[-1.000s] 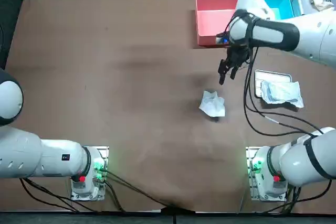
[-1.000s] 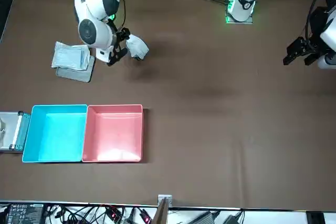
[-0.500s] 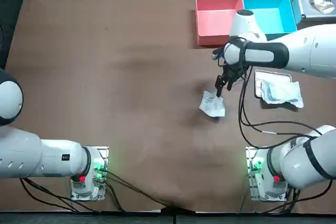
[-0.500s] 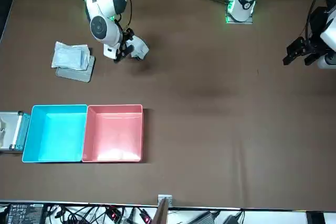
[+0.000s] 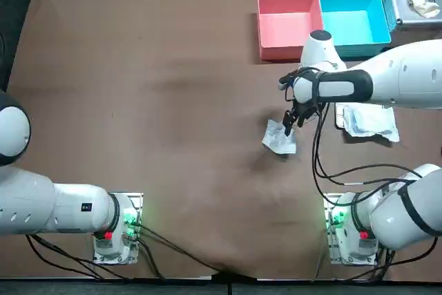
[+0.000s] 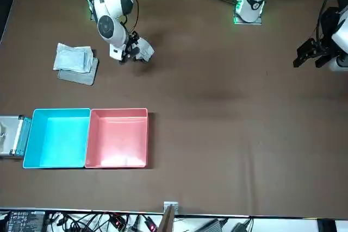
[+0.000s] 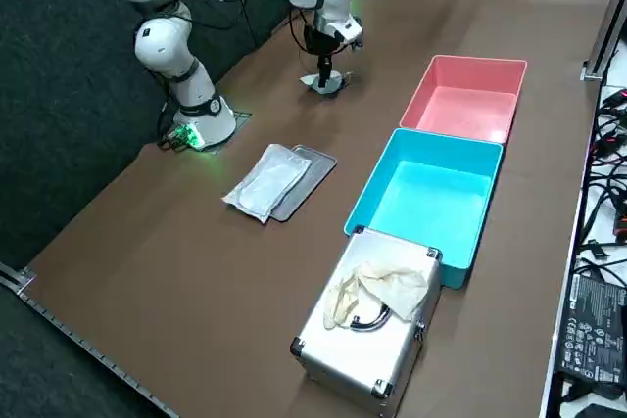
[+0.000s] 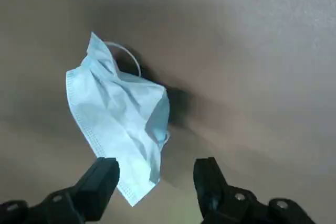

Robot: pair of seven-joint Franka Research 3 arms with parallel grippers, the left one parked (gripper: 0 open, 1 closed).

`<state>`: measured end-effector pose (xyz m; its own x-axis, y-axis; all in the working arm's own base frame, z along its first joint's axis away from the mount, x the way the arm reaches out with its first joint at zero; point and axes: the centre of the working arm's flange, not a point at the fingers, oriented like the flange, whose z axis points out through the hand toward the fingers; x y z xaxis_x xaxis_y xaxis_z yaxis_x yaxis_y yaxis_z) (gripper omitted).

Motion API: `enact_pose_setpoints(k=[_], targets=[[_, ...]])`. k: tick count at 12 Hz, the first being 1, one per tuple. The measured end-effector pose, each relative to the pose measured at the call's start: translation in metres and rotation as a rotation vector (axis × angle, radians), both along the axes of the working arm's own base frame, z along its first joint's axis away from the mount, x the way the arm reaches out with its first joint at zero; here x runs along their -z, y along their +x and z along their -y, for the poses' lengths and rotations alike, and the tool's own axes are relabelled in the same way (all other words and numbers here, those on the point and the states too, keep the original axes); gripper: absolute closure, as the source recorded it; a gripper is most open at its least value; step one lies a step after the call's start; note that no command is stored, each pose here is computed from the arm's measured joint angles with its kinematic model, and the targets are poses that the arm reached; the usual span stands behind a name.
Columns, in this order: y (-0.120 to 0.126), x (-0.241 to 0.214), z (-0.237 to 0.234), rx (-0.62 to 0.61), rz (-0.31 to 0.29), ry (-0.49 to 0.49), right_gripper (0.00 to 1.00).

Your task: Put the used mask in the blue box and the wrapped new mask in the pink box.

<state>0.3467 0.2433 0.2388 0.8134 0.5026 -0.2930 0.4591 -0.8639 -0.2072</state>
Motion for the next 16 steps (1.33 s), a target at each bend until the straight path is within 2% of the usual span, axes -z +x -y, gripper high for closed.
enact_pose_setpoints(k=[5, 6, 8, 9, 10, 11, 12, 14, 16], targets=[[-0.002, 0.011, -0.004, -0.009, 0.003, -0.005, 0.21], [-0.002, 0.013, -0.004, -0.009, 0.001, -0.007, 0.30], [-0.002, 0.015, -0.004, -0.008, 0.003, -0.007, 0.33], [-0.002, 0.016, -0.004, -0.007, 0.004, -0.008, 0.43], [-0.002, 0.017, -0.004, -0.007, 0.004, -0.008, 0.49], [-0.002, 0.017, -0.004, -0.007, 0.003, -0.009, 0.50], [-0.002, 0.018, -0.004, -0.007, 0.002, -0.009, 0.61], [-0.002, 0.018, -0.004, -0.007, 0.002, -0.009, 0.66], [-0.002, 0.018, -0.004, -0.006, 0.002, -0.009, 0.91]])
